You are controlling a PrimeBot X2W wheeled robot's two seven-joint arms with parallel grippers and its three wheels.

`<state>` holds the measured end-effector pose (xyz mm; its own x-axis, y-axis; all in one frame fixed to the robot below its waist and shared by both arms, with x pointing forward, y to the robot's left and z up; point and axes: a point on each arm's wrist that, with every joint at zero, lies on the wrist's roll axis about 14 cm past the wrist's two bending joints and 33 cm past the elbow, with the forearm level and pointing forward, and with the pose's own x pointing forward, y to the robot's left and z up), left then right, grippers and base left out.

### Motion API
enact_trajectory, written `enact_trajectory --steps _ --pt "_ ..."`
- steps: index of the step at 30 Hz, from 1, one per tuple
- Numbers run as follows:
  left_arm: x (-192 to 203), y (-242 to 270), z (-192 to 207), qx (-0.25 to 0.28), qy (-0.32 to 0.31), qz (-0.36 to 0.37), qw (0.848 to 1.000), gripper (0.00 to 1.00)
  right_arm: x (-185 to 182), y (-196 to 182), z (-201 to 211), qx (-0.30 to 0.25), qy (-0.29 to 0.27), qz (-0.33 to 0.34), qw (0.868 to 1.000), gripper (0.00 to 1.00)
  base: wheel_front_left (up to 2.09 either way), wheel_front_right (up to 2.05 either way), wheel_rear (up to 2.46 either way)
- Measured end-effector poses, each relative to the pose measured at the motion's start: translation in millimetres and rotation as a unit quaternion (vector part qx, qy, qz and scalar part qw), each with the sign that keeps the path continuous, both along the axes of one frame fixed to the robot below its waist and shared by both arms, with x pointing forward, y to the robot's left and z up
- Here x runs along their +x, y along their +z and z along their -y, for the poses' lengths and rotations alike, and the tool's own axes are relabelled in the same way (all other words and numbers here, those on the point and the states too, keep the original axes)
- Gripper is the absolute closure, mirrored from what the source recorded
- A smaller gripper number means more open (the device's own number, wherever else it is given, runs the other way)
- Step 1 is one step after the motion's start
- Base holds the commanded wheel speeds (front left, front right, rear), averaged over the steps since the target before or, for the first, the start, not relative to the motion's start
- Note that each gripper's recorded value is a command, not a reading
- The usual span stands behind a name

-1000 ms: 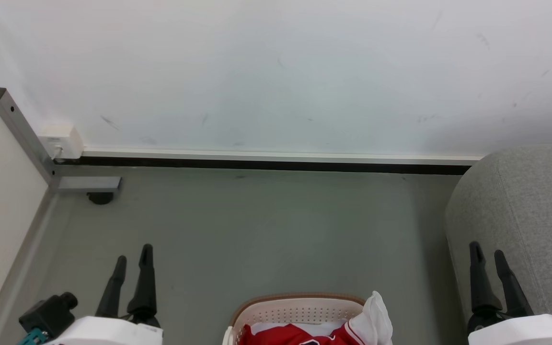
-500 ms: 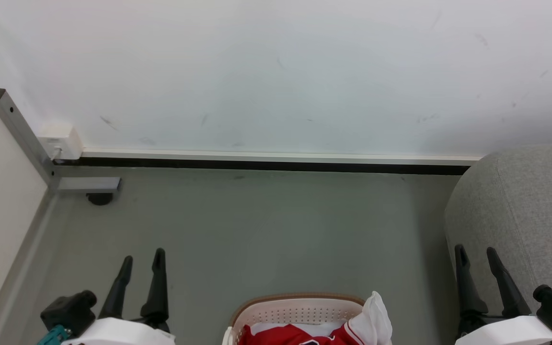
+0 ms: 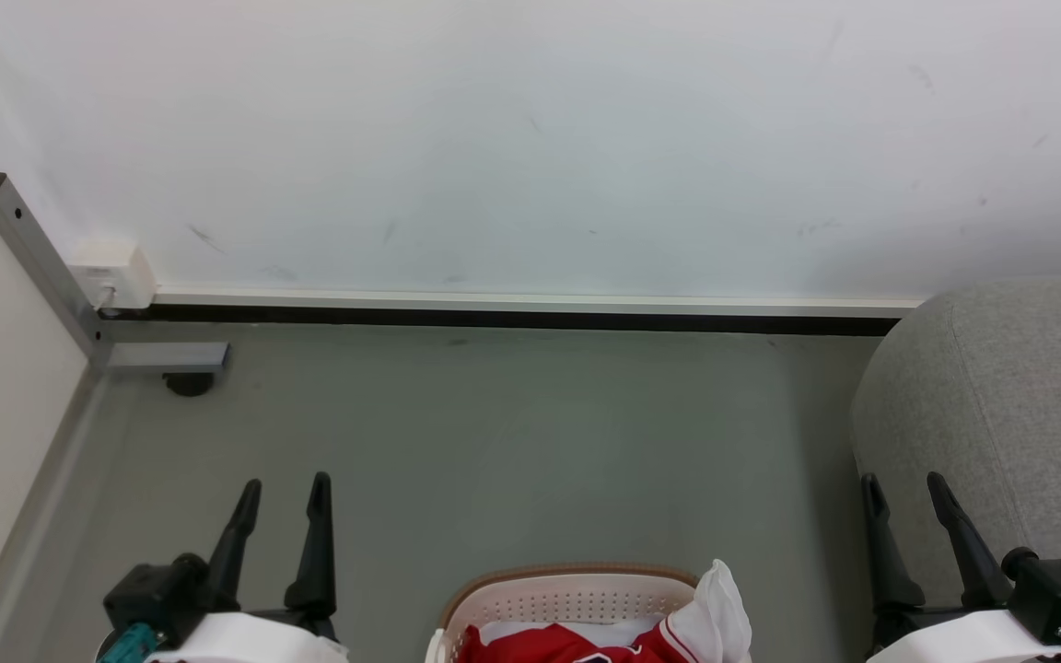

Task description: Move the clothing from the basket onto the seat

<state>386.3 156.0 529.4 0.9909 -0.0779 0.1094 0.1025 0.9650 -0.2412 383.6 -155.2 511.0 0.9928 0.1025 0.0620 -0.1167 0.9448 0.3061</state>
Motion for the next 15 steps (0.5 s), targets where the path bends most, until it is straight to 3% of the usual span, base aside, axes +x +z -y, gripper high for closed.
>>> enact_trajectory --steps 15 --pt "-0.4 7.1 7.4 0.058 -0.008 0.025 0.998 0.0 -0.6 2.4 -4.0 -0.051 0.007 0.016 0.999 0.0 0.0 0.0 0.0"
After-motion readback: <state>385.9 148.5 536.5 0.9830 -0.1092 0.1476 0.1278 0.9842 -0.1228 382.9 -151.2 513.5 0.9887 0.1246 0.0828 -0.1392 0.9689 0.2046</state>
